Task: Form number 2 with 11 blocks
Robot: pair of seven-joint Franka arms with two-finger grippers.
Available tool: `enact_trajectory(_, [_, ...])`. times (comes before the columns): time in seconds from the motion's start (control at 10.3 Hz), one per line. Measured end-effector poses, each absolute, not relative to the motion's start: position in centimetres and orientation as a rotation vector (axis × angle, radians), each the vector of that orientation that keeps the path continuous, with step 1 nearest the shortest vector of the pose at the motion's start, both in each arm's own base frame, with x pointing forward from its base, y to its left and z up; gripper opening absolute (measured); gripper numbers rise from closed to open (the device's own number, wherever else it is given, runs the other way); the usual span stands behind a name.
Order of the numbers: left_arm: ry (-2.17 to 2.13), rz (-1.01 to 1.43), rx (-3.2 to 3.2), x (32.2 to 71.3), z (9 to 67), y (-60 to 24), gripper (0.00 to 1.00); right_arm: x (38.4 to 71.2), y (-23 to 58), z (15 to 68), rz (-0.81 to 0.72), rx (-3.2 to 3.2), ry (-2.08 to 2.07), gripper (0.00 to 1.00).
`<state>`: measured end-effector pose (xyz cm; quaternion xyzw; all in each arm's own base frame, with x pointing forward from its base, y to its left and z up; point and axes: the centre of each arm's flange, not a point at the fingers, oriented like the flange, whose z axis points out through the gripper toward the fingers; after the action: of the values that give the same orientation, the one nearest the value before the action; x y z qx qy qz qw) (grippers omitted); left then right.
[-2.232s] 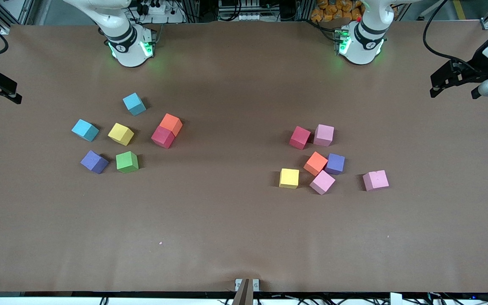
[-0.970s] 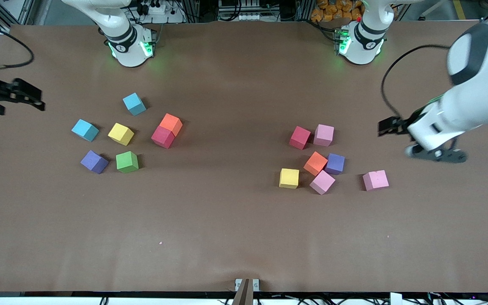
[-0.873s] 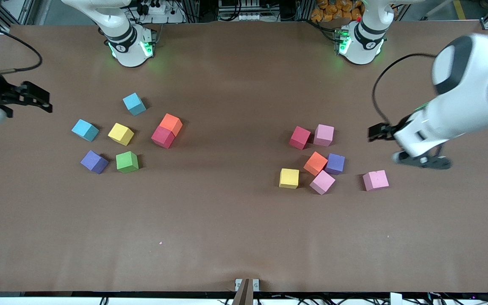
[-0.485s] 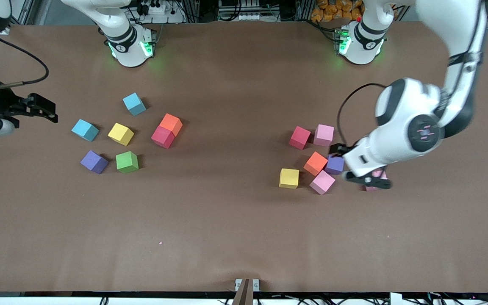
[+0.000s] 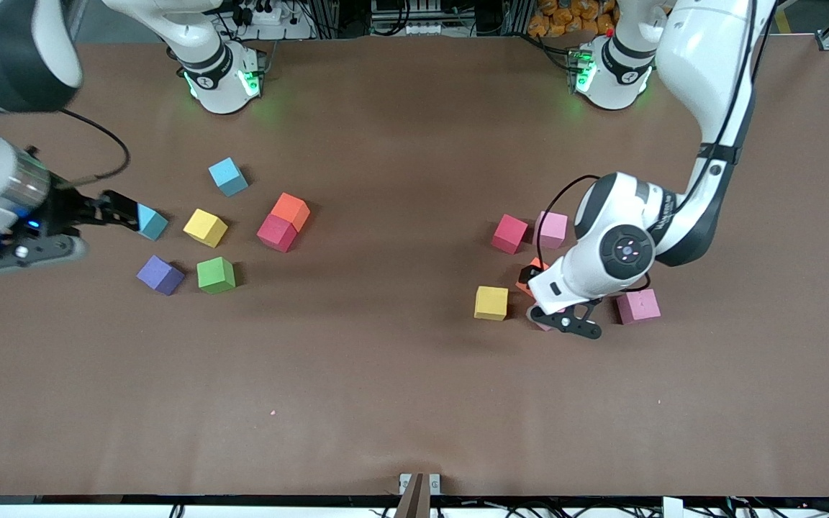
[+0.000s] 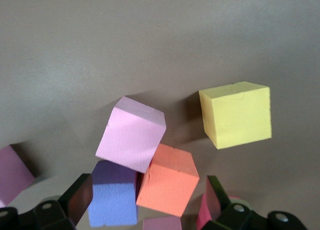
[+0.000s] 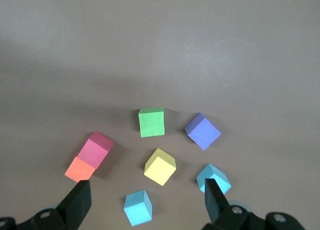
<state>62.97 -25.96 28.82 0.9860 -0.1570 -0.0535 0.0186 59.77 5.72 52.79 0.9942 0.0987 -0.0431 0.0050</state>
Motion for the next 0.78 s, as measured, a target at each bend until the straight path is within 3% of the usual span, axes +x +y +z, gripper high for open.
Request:
enact_trajectory(0.49, [-0.490,-0.150,3.049,63.3,23.5,-26.6,1.00,59.4,6.4,42.1,-0.092,3.116,0.333,1.00])
enact_trajectory(0.78, [-0.492,-0.129,3.045,63.5,23.0,-26.7,1.00,58.5,9.5,40.8,-0.104,3.104,0.413,1.00])
